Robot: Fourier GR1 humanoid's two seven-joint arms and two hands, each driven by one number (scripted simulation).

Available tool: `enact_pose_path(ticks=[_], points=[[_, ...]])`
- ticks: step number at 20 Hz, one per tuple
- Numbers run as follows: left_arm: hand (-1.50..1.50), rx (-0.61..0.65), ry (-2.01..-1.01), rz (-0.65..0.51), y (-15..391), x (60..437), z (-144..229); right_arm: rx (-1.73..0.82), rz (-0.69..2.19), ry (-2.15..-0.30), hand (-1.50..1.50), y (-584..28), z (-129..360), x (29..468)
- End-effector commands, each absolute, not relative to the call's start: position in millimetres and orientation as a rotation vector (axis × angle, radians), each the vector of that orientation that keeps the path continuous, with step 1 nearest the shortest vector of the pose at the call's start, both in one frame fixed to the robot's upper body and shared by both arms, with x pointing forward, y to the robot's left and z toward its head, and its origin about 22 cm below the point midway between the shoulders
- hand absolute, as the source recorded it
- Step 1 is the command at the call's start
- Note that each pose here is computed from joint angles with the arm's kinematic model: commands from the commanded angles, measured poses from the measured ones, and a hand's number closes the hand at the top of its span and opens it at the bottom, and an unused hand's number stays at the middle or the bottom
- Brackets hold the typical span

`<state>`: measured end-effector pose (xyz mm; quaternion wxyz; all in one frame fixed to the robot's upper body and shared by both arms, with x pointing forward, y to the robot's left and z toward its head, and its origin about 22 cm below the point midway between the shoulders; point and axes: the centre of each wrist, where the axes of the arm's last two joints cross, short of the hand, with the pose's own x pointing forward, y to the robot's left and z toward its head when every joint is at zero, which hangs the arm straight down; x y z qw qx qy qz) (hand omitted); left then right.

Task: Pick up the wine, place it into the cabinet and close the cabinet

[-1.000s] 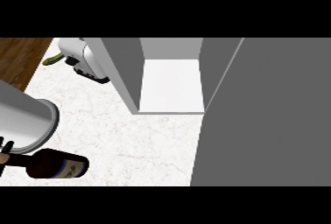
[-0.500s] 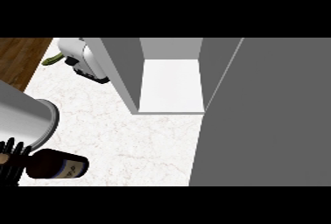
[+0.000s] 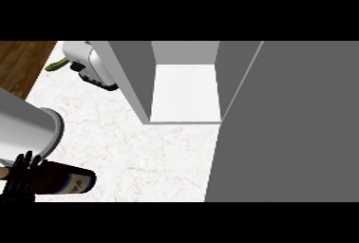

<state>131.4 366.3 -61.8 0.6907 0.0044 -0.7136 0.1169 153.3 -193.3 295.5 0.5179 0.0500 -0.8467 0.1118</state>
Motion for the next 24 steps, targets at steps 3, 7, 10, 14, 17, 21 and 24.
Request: enact_pose_path(ticks=[3,7,10,14,17,21,24], points=[[-1.5,-0.027,-1.598,0.319,375,128,-96,0.18,0.29,-2.015,-1.5,-202,296,134],[-1.5,-0.066,-1.558,0.334,353,149,-106,0.204,0.276,-2.007,-1.5,-204,297,128],[-1.5,-0.1,-1.572,0.304,376,133,-103,0.182,0.291,-2.005,-1.5,-207,292,126],[-1.5,-0.093,-1.573,0.287,367,154,-119,0.2,0.294,-1.996,-1.5,-199,297,133],[-1.5,-0.073,-1.596,0.285,363,158,-123,0.196,0.283,-1.983,-1.5,-203,306,135],[-1.5,-0.098,-1.605,0.325,357,181,-124,0.177,0.278,-1.999,-1.5,-214,300,126],[1.5,-0.215,-1.615,0.351,351,180,-128,0.209,0.253,-1.999,-1.5,-192,283,131]])
